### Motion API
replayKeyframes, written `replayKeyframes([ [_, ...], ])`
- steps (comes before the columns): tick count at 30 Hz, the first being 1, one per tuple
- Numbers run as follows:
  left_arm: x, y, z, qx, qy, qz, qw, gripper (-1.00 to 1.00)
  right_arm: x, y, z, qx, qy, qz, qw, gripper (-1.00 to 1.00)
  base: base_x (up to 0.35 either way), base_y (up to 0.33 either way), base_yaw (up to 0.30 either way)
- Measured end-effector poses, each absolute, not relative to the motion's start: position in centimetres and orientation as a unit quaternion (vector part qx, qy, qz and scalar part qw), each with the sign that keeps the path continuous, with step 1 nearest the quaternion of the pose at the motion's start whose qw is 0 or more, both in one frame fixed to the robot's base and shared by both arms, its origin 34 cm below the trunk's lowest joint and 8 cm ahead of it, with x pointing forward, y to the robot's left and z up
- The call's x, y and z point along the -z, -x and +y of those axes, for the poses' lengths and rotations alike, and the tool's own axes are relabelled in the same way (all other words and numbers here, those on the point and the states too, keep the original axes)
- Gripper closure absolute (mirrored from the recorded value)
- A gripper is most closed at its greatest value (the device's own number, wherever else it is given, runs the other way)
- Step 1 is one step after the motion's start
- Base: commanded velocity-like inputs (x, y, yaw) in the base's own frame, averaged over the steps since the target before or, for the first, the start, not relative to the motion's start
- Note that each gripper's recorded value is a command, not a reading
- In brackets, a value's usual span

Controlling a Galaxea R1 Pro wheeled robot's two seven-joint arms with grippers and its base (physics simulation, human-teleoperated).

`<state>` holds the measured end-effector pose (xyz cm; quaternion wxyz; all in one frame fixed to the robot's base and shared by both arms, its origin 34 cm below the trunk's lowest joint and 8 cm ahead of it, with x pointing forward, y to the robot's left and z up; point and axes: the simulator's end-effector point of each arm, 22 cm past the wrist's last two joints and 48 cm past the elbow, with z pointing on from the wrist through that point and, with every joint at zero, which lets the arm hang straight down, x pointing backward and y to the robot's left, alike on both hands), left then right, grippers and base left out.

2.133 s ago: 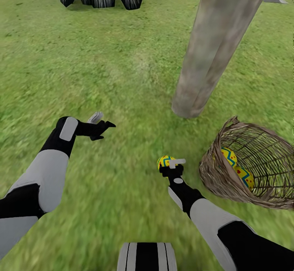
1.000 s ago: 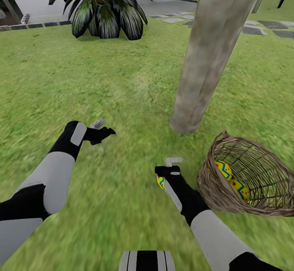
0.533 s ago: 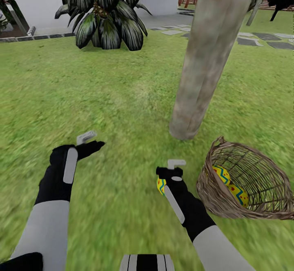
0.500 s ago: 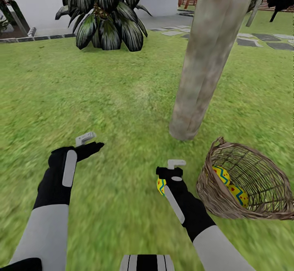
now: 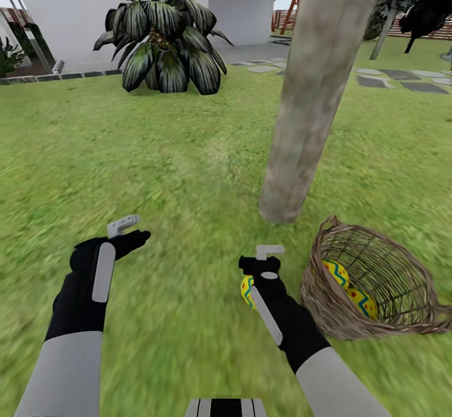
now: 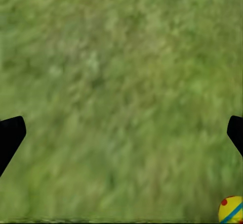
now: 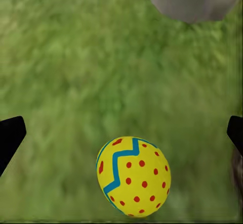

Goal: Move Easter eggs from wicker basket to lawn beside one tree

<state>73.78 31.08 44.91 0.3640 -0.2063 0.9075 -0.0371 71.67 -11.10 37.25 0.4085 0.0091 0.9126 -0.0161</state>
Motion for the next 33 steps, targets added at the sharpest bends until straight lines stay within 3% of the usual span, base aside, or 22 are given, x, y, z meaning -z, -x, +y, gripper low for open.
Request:
replayKeyframes([
  [12,-47.1,-73.6,31.0,0.039,0.207,0.904,0.373,-1.0,-40.8,-72.1,-11.5,0.043,-0.009,0.899,0.436,-1.0,-0.338,0.0,0.0],
  [33,-51.8,-73.1,29.9,0.054,0.204,0.894,0.394,-1.0,-48.3,-72.6,-11.0,0.041,-0.006,0.871,0.489,-1.0,-0.015,0.0,0.0],
])
